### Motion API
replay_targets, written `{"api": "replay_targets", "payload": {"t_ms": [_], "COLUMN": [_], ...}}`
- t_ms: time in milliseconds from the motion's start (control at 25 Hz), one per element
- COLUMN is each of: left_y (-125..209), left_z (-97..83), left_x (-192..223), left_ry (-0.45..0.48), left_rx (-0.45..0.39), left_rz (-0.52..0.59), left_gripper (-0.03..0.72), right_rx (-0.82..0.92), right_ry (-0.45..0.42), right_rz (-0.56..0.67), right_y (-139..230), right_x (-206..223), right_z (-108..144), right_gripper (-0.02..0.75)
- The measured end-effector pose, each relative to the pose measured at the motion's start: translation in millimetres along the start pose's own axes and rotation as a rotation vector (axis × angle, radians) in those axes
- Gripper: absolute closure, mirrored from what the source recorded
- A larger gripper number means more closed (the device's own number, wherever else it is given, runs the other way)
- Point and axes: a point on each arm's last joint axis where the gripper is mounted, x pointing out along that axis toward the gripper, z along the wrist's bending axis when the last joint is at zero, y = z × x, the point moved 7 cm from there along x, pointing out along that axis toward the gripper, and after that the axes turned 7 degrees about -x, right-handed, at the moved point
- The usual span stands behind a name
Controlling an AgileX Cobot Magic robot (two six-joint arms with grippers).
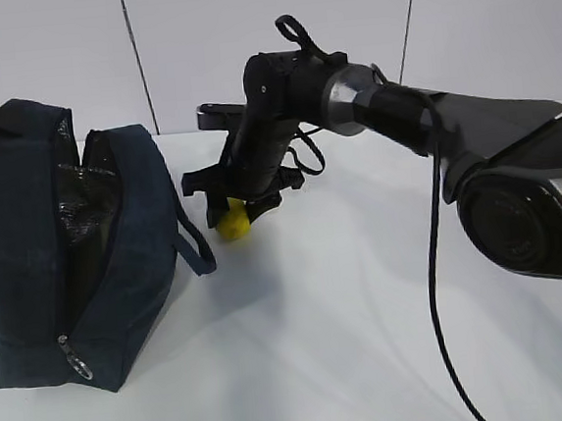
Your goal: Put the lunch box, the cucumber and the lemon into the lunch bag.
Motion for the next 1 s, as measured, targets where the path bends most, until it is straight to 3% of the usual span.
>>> {"api": "replay_targets", "payload": {"t_ms": [200,440,800,1000], "left_y": [0,0,0,0], "left_z": [0.2,0.2,0.2,0.2], "left_x": [0,0,0,0], "left_ry": [-0.001,-0.001,-0.001,-0.001], "left_rx": [0.002,0.002,0.002,0.002], "left_rz": [0.0,0.0,0.0,0.0], "left_gripper": [0.664,0.664,0.664,0.664], "right_rx": [-0.006,-0.05,-0.087,-0.095], "right_ry": [0.003,0.026,0.003,-0.096], "right_rz": [0.011,0.018,-0.221,-0.317], "right_y": [0,-12,-60,-68], "right_x": [-3,-38,-131,-191], "right_z": [1,5,19,47], "right_gripper": [0.316,0.318,0.318,0.318]}}
